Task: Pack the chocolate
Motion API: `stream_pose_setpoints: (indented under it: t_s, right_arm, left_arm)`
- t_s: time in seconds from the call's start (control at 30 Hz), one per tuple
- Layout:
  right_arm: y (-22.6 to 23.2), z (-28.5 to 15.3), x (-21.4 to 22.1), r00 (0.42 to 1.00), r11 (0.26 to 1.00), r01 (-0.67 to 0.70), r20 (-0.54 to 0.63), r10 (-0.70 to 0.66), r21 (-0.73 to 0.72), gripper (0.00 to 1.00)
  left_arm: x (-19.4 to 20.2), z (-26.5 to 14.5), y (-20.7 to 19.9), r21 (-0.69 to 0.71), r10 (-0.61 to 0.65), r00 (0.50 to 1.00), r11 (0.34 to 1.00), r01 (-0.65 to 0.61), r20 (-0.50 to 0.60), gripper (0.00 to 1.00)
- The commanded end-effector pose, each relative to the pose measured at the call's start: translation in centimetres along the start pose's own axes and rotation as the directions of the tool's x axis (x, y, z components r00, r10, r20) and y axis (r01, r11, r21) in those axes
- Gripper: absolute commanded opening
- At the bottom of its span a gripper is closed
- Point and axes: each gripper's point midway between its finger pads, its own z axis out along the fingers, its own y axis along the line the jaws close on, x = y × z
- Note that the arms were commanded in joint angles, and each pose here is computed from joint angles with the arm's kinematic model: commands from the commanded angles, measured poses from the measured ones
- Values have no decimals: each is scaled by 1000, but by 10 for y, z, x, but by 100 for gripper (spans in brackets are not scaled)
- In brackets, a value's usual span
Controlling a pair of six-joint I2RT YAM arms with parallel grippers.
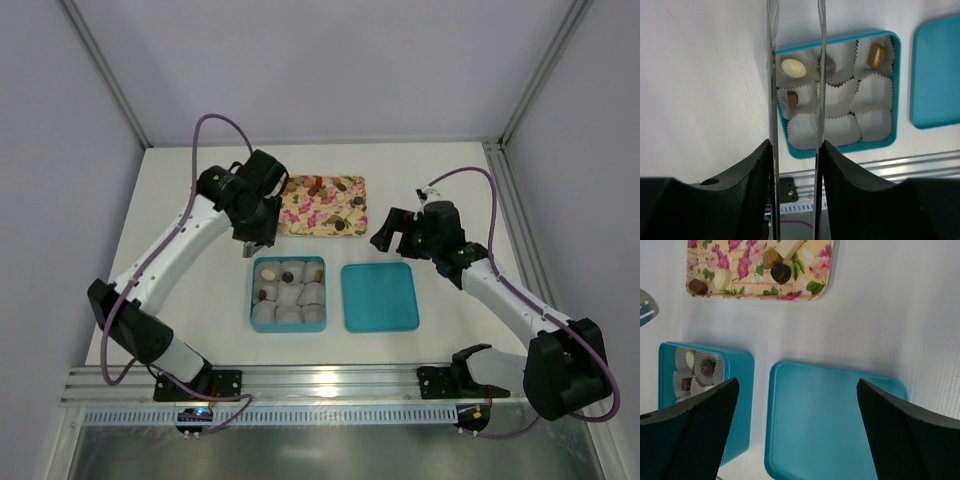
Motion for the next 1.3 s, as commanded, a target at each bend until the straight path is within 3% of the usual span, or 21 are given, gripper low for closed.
stream_pose_setpoints:
  t_s: [0.0, 0.4, 1.27]
  right_arm:
    - [16, -7, -21, 998, 998, 40, 50, -38, -41, 100]
    - [16, -8, -21, 998, 998, 53, 46, -52, -40, 100]
    - [13, -7, -16, 998, 998, 51, 33, -50, -35, 100]
  left_arm:
    - [-38, 20, 8, -68, 26, 998, 997, -21, 60, 43]
    - [-68, 81, 1, -115, 63, 998, 991, -65, -23, 44]
    - [-50, 110, 8, -116, 52, 993, 991, -64, -109, 44]
